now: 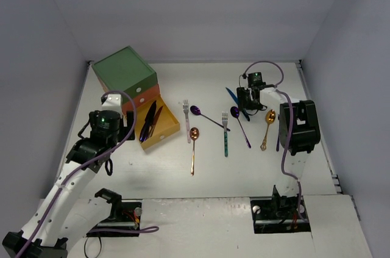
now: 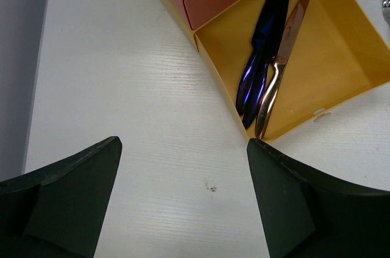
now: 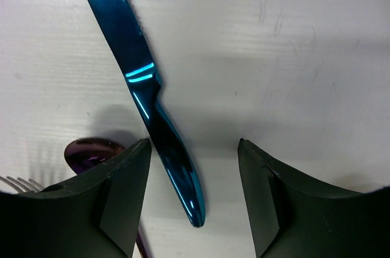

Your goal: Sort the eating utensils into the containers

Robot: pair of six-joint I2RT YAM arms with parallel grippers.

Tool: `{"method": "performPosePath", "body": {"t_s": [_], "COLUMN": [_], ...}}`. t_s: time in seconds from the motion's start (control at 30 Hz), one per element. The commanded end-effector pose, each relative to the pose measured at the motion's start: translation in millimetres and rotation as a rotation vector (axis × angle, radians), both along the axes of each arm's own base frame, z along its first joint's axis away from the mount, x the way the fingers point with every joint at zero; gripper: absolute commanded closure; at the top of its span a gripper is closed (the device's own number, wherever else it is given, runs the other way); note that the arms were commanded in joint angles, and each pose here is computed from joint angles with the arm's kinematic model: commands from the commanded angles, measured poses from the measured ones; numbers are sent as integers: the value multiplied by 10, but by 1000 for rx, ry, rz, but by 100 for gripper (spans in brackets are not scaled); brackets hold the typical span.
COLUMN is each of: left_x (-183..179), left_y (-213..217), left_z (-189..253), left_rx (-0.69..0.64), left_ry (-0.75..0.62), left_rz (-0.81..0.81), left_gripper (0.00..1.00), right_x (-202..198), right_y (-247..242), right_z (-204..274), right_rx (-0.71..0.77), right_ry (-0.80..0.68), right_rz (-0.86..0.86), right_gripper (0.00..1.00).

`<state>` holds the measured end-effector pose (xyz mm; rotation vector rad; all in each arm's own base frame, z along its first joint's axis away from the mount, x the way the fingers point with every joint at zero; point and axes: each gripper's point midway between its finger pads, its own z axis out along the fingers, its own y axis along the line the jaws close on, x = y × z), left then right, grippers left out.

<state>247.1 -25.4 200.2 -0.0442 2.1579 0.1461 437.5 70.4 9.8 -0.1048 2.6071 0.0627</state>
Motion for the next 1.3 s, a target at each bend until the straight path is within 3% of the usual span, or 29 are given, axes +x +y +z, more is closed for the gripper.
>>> {"method": "performPosePath", "body": {"t_s": [0.0, 0.3, 0.7, 1.03, 1.27], "left_x": [109, 116, 116, 113, 115], "left_y": [-24, -28, -25, -27, -26], "left_z": [123, 112, 115, 125, 128], "left_rx": [-10, -7, -6, -9, -10], "left_ry": [-49, -44, -46, -49, -49], "left_rz": [-4, -6, -5, -6, -4], "left_gripper": [18, 18, 18, 18, 19], "right_x": [-36, -48, -61, 121, 4], "right_y": [171, 259, 225, 144, 729], "right_z": [-168, -353, -344, 614, 1420], "right_rx": [21, 28, 12, 9, 169], "right_ry": [69, 117, 121, -96, -253], "right_rz": [69, 93, 84, -17, -38], "right_gripper": [46, 56, 100, 100, 100]}}
